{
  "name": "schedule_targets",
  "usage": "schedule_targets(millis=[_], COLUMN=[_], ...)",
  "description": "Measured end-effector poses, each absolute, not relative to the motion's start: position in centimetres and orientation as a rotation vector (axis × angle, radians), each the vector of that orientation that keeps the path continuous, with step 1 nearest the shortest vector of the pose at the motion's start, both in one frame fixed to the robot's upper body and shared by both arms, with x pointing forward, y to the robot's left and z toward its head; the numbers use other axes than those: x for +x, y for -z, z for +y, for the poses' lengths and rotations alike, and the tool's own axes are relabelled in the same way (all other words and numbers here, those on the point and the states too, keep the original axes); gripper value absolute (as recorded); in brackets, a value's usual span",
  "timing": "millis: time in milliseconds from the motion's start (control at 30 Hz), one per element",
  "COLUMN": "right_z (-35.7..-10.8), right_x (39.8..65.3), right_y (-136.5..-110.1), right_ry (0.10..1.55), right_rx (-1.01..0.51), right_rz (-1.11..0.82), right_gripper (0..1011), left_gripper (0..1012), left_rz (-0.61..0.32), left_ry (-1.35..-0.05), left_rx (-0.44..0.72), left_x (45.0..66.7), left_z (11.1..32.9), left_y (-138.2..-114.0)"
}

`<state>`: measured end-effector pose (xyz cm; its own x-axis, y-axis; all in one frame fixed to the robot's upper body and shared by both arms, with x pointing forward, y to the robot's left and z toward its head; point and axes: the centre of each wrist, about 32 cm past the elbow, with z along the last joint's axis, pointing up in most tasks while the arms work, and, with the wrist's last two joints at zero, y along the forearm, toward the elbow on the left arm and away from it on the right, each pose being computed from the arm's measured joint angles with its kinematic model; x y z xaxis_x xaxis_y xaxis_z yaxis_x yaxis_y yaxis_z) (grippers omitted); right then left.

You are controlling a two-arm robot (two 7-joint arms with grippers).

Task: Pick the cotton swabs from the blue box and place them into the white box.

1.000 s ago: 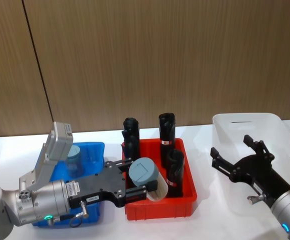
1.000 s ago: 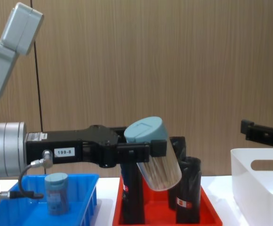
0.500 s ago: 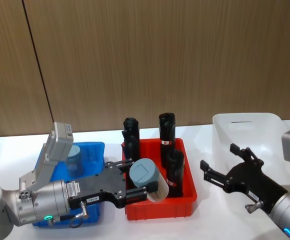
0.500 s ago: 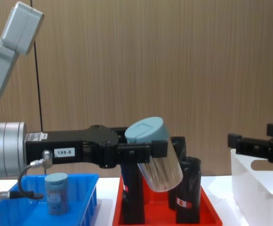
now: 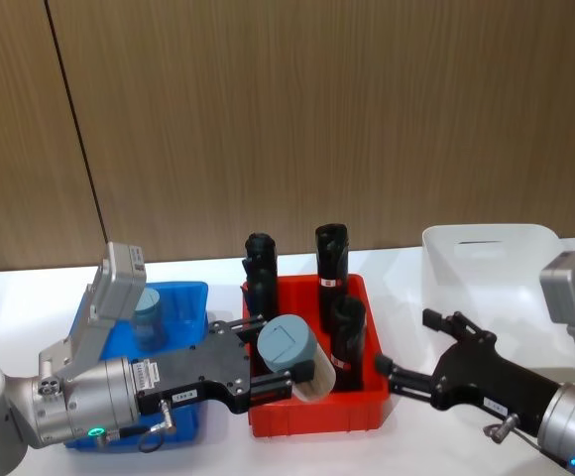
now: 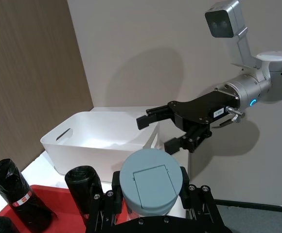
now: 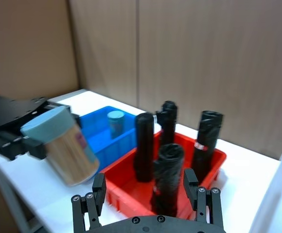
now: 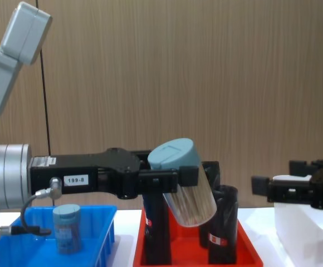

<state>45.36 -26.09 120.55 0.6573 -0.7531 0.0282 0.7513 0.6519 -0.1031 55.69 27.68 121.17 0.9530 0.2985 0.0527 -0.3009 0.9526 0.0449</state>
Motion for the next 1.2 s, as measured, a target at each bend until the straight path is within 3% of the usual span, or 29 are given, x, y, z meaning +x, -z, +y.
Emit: schedule_targets(millis=[533,1200], right_z=[-25.9,-23.9], right_x=[46.8,48.1], right_y=[-120.8,-120.6], right_ry=[0.646,0.598], right_rx=[-0.179,-0.208], right_rz=[0.028,-0.024], right_gripper=[1002,1002], left_gripper=[660,660], left_rz=[-0.045,-0.045], left_ry=[-0.304,-0.304], left_rx=[0.053,0.053], left_x=[55.7,55.7], left_z=[27.7,27.7], left_y=[-121.2,-121.2])
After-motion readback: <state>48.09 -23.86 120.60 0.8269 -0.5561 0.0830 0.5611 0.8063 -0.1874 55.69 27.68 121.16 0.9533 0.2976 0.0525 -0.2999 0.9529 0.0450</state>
